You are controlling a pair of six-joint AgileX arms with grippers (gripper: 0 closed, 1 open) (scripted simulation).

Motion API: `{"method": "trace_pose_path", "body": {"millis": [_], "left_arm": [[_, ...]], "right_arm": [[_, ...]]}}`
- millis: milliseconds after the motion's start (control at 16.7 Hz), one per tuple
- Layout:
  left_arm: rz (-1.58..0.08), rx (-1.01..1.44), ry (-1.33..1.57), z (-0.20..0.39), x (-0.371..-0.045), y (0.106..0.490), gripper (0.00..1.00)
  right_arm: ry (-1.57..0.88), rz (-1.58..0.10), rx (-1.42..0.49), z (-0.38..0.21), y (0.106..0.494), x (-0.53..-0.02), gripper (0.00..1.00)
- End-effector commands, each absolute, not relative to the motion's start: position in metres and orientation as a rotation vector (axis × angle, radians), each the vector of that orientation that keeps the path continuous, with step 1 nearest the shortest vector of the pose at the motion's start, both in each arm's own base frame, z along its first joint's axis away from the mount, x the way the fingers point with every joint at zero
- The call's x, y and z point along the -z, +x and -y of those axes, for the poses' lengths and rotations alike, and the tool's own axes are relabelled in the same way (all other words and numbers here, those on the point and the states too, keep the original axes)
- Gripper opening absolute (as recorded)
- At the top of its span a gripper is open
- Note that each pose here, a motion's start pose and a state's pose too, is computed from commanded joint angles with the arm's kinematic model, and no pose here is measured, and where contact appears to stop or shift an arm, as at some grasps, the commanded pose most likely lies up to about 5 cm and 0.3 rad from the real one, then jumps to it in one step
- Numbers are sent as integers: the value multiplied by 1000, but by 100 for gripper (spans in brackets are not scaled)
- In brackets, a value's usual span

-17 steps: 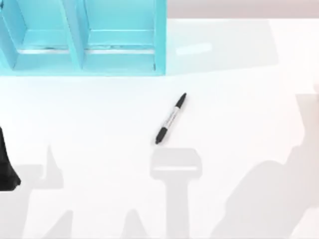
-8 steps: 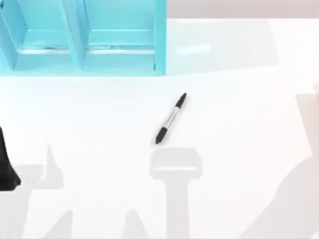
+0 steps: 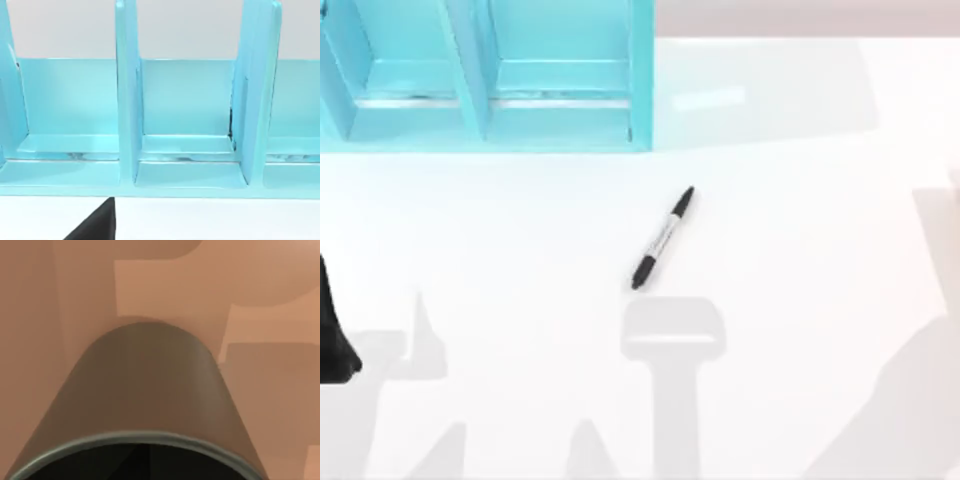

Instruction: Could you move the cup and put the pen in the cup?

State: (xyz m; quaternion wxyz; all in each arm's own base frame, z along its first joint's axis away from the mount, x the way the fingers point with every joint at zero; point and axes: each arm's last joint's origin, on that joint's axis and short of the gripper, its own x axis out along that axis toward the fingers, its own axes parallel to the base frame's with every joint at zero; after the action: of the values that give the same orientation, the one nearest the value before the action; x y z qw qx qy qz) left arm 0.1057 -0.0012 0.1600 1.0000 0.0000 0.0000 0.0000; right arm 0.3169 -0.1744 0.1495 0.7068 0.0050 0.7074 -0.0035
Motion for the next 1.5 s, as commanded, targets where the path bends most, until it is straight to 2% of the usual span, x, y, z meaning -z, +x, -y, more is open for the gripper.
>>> {"method": "trace_pose_path", "body": {"millis": [480, 1080, 1320, 1500], "left_arm": [[0, 0, 0, 1, -160, 106, 100], [0, 0, 0, 1, -160, 106, 100], [0, 0, 0, 1, -160, 106, 100], [0, 0, 0, 1, -160, 106, 100]], "right_arm": [[11, -1572, 8, 174, 317, -149, 2], [10, -1569, 9, 173, 317, -151, 0], [-1, -1535, 20, 141, 334, -193, 0], [16, -1595, 3, 95, 336, -227, 0]]}}
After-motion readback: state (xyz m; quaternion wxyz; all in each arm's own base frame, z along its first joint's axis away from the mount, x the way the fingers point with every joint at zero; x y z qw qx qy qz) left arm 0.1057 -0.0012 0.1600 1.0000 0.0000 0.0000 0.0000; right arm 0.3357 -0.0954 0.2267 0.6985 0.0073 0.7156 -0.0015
